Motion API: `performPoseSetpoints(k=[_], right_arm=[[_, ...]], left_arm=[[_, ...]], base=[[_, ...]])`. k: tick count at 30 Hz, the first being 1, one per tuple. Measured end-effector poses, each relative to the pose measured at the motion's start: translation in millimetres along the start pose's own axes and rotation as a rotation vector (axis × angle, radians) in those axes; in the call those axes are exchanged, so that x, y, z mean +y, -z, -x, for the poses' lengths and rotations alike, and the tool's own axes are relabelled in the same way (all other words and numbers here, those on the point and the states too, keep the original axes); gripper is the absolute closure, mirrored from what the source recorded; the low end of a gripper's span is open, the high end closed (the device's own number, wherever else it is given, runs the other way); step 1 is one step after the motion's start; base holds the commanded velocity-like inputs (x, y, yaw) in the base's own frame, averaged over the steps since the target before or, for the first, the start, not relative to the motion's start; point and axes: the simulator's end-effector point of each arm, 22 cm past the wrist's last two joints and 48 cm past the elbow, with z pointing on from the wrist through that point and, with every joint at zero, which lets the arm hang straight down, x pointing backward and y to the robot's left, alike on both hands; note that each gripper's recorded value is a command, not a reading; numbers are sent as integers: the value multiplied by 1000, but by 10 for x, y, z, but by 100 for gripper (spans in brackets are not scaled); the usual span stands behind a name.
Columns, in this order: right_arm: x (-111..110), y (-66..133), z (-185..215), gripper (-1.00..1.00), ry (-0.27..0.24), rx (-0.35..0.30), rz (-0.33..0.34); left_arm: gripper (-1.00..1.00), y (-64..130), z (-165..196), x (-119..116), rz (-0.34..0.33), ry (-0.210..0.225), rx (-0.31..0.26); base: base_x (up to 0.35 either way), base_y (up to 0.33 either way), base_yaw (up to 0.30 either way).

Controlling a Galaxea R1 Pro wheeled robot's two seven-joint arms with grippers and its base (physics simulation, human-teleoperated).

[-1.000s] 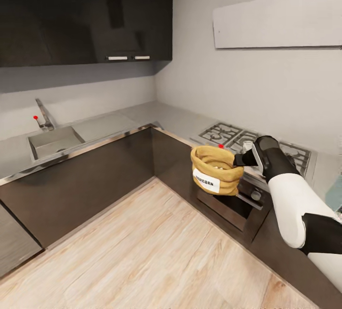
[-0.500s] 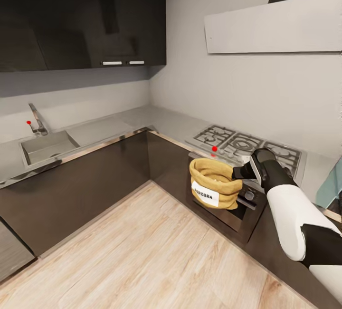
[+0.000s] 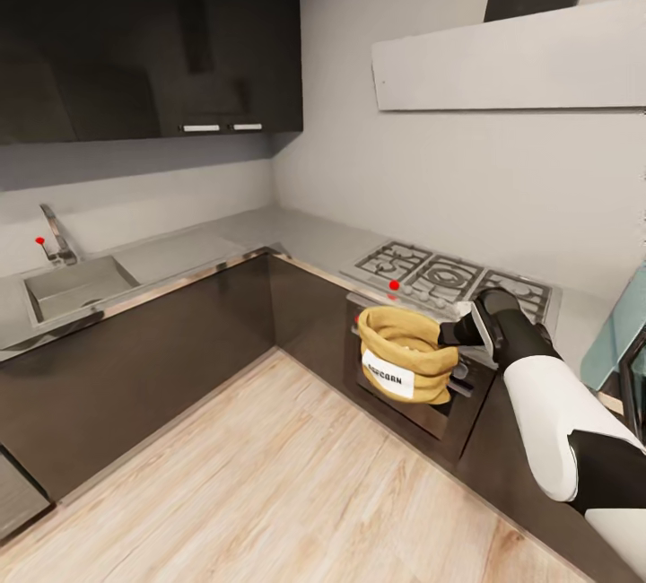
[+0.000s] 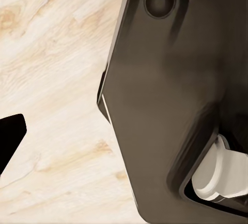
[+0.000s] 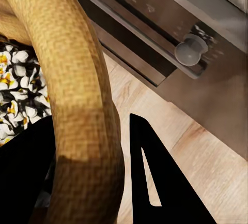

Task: In the kitchen, take the popcorn bag from the countertop, put it into the microwave, and heat it until the popcorn is cooked so the cooked popcorn ends up inside the bag.

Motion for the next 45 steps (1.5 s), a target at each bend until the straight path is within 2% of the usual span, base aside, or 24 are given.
performPoseSetpoints(k=[9,23,45], right_arm=[[-9,77,41,100,0,-13,-1],[-2,83,45,100,-1,-14,2],[-55,75,39,100,2,-12,-19]], left_arm=[[-100,0,47,-14,-4,2,-12],[-100,1,49,-17,-4,2,-13],[-100,1,46,-28,-4,6,-11]], base=[[0,0,-77],[-6,0,-2],[-324,65,0]])
